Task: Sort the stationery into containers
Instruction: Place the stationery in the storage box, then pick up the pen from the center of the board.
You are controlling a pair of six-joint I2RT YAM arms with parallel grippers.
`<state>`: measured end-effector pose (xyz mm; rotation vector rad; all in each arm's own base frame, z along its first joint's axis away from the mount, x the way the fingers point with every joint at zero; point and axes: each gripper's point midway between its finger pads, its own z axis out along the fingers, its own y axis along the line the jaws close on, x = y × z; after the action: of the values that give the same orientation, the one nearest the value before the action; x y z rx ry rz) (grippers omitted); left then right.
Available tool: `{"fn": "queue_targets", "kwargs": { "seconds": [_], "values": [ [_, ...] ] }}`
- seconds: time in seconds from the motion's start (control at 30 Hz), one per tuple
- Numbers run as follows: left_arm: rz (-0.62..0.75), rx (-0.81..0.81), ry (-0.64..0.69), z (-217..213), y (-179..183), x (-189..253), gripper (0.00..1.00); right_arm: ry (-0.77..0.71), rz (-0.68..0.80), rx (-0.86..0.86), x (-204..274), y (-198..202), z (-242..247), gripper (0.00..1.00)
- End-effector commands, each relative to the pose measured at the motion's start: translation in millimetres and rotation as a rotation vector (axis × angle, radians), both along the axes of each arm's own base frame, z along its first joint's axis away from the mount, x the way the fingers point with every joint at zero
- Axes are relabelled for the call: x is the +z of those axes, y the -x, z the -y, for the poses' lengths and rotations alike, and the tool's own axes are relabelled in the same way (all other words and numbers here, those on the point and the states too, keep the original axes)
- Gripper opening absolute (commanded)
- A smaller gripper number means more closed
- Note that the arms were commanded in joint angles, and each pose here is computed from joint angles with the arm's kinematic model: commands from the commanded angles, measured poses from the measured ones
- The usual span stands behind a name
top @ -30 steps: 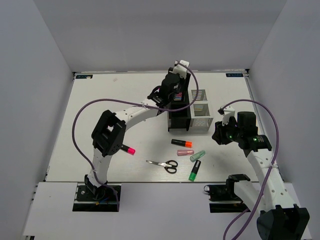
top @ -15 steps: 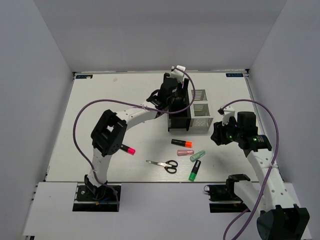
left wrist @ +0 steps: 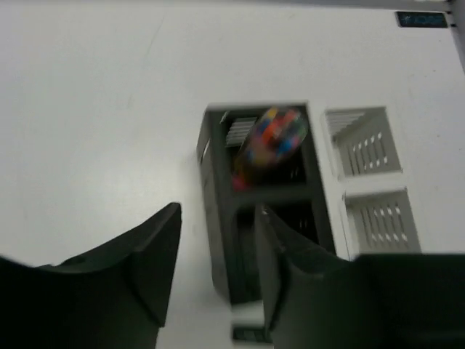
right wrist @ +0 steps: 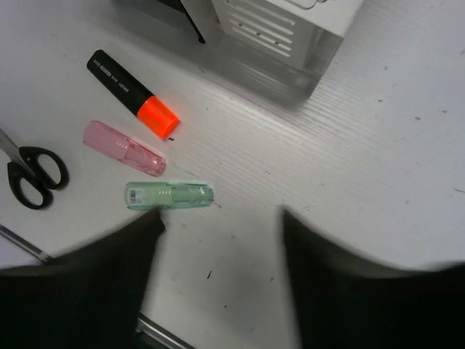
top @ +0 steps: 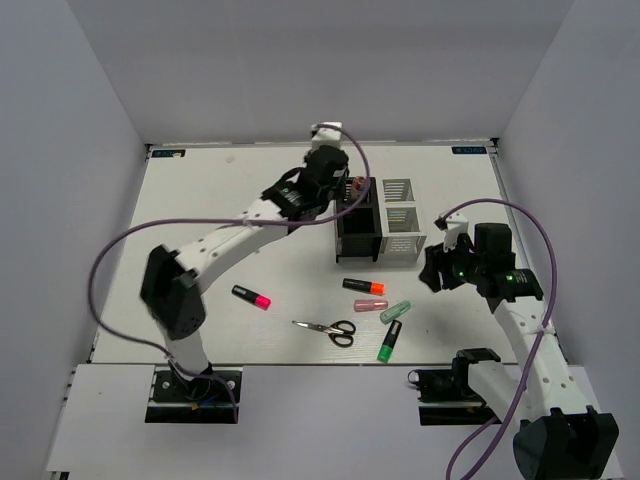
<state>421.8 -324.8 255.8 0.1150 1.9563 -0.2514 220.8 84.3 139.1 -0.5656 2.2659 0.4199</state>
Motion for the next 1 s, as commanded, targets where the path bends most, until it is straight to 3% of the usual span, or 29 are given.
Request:
{"fn": "queue_targets", "kwargs": {
  "seconds": [0.0,0.03,0.07,0.1,0.13,0.17,0.2,0.23,0.33,0.4,0.5,0.73,0.97],
  "values": [
    [-0.358,0.445,-0.010,-120.6,93.5,-41.6,0.61,-0.026,-0.008,0.096,5.9,5.5,-12.1,0.90],
    [-0.430,0.494,-0.029,-145.2,119.7,-61.7,0.76,-0.030,-0.020,0.108,5.6,7.4,-13.9,0.91],
    [-0.523,0.592,0.047,-171.1,135.5,-84.6,0.76,-0.040,-0.038,0.120,4.6,9.3,-16.5,0.91],
    [-0.617,0.650,0.134,-179.1,158.2,-103.4,0.74,-0.041,-0.034,0.130,4.7,10.4,-17.5,0.51],
    [-0.664,0.723,0.182,-193.4,162.4,-111.5,0.71,-0.044,-0.034,0.130,3.9,10.0,-17.7,0.25],
    [-0.724,0.801,0.211,-206.6,182.1,-122.6,0.64,-0.044,-0.035,0.116,3.8,9.1,-16.8,0.06],
    [-0.782,0.869,0.248,-215.2,191.3,-133.9,0.64,-0.045,-0.031,0.114,4.5,8.4,-17.2,0.01],
    [-0.799,0.882,0.250,-218.2,195.5,-138.2,0.62,-0.039,-0.033,0.103,3.0,7.4,-15.3,0.05],
    [-0.835,0.951,0.284,-226.8,203.7,-148.4,0.50,-0.027,-0.032,0.084,2.2,4.6,-12.5,0.33],
    [-0.864,0.991,0.312,-228.0,206.4,-159.1,0.44,-0.022,-0.036,0.074,1.3,3.6,-10.9,0.39],
    [-0.934,1.037,0.341,-226.0,208.5,-176.2,0.44,-0.018,-0.048,0.073,-0.5,3.6,-10.8,0.46],
    [-1.018,1.106,0.287,-224.9,208.9,-211.7,0.44,-0.014,-0.046,0.071,-0.2,4.1,-10.0,0.46],
    [-0.982,1.074,0.310,-222.0,192.5,-224.4,0.48,-0.011,-0.036,0.079,2.0,4.7,-10.1,0.47]
  ]
}}
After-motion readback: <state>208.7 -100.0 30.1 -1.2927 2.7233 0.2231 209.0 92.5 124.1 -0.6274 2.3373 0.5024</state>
